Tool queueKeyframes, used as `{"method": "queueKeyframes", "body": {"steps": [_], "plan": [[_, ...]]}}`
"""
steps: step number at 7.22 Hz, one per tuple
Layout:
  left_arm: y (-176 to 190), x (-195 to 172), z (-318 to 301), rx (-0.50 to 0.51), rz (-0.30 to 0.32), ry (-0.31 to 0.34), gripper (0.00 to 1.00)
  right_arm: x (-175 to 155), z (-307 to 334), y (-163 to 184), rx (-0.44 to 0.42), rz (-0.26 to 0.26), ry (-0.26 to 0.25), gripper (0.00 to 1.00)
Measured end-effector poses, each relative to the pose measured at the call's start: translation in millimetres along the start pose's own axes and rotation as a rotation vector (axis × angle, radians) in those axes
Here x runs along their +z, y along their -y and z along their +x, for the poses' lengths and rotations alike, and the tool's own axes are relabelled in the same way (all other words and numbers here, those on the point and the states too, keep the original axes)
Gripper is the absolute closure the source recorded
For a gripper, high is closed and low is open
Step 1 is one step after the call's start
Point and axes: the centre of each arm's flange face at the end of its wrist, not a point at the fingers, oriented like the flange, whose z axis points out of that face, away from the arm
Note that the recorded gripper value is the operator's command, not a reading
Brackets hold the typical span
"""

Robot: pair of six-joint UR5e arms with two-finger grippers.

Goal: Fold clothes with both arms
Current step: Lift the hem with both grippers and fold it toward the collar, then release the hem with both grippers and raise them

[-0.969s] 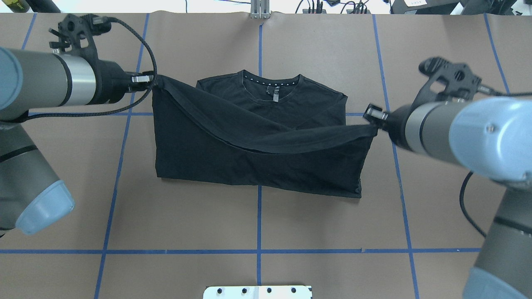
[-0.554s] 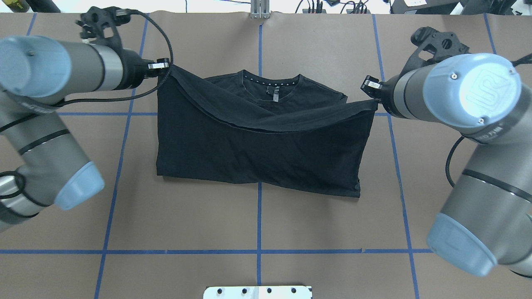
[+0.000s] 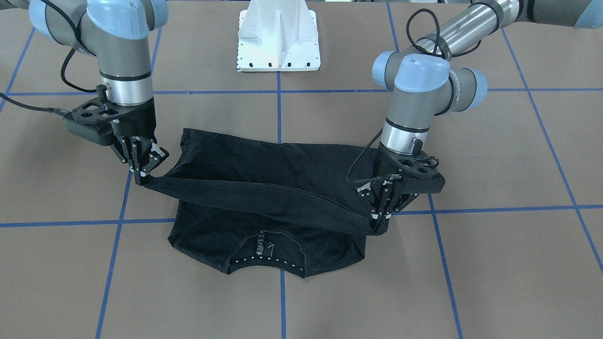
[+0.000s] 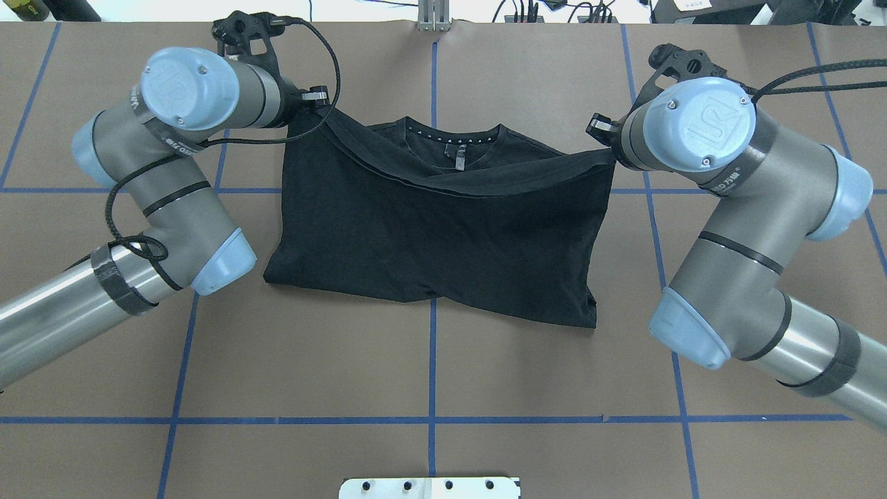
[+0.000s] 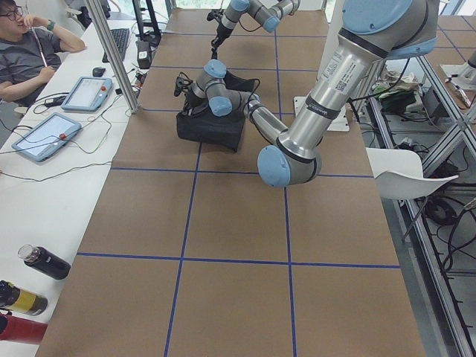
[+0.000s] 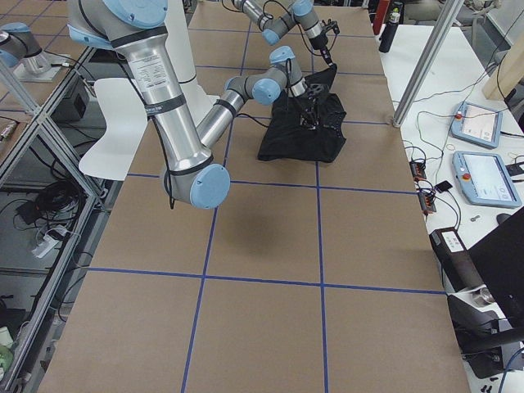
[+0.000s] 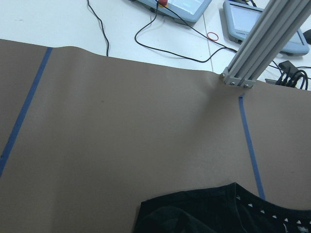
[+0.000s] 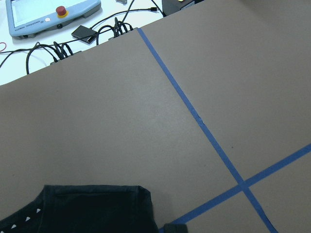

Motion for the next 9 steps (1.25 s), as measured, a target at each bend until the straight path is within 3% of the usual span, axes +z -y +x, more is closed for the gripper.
{"method": "queueKeyframes", "body": {"steps": [3,4,5,7,9], "plan": [[-4,43,-17,0.091,-0.007,0.067,1.00,48,8,3,-0.016,0.006,-0.044,1.00],[-7,50,-21,0.102,-0.007,0.067,0.90,57,10,3,-0.022,0.007,-0.056,1.00],[-7,52,-23,0.121,-0.001,0.052,0.02,62,10,2,-0.027,0.008,-0.057,0.03],[-5,43,-24,0.146,0.030,-0.025,0.00,56,3,11,-0.050,0.005,-0.033,0.00],[-6,8,-38,0.204,-0.017,-0.140,0.00,29,1,41,-0.111,-0.080,0.022,0.00]]}}
